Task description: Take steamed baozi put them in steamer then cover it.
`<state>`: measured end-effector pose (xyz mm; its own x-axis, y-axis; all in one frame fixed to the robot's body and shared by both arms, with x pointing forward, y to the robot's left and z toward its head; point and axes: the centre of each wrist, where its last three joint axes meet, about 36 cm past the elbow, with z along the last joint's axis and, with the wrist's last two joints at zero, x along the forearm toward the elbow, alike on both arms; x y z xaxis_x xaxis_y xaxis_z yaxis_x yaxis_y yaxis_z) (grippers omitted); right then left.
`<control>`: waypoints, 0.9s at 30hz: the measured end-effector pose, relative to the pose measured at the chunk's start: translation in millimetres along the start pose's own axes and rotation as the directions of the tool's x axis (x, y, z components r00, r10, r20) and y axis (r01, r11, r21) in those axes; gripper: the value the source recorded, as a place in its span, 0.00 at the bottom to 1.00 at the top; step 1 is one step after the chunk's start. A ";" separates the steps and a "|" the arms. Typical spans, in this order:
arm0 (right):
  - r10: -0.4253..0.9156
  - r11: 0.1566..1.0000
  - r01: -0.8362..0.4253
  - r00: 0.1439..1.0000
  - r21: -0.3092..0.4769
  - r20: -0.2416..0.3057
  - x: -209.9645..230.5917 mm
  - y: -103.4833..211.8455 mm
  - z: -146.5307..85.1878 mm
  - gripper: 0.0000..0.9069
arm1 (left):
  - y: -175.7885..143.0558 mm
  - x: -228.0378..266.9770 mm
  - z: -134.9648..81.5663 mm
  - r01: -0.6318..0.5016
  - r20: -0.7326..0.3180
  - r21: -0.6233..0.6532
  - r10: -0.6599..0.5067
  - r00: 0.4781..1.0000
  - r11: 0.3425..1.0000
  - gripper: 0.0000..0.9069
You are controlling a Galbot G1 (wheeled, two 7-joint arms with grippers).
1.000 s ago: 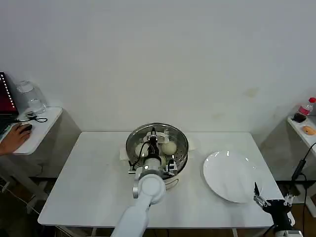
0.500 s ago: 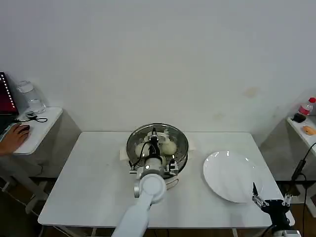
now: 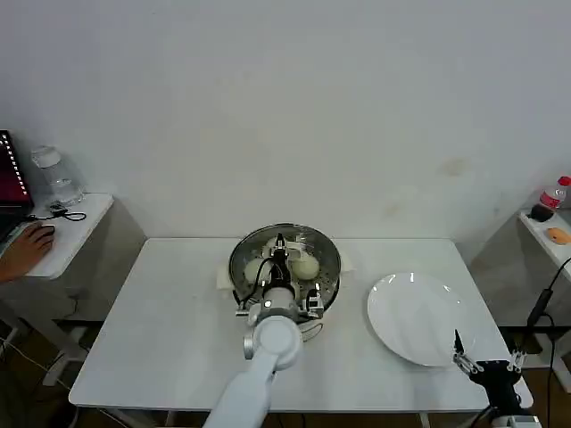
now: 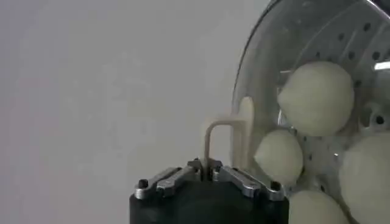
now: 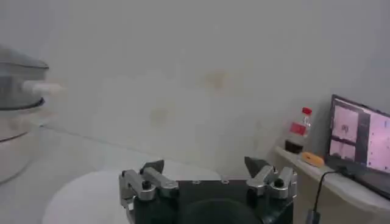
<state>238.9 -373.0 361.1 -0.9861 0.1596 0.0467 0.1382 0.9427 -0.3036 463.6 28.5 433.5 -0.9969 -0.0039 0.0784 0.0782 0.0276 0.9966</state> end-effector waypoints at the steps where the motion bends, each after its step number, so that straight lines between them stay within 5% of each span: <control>1: 0.000 1.000 0.000 1.000 0.000 0.000 -0.1 0.1 0.0 1.00 | -0.1 0.1 -0.1 -0.001 0.000 0.002 0.001 1.000 1.000 0.00; 2: -0.001 1.000 0.001 1.000 0.001 0.000 -0.2 0.3 0.0 1.00 | -0.1 0.1 -0.1 -0.002 0.000 0.003 0.002 1.000 1.000 0.02; 3: -0.003 1.000 0.003 1.000 0.001 0.000 -0.2 0.8 0.0 1.00 | -0.1 0.0 -0.1 -0.002 0.001 0.003 0.002 1.000 1.000 0.37; 4: -0.003 1.000 0.003 1.000 0.000 0.000 -0.4 1.3 0.0 1.00 | -0.2 -0.2 -0.1 -0.002 0.001 0.003 0.002 1.000 1.000 1.00; 27: -0.008 1.000 0.008 1.000 0.006 -0.002 0.6 1.3 -0.2 1.00 | 10.3 20.0 5.3 0.010 0.034 0.034 -0.011 0.999 0.999 1.00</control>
<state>238.5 -371.7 360.9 -0.9869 0.1531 0.0514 0.1301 0.9422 -0.3089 444.5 34.0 445.2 -0.9973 0.0295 0.0666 0.0683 0.0615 0.9958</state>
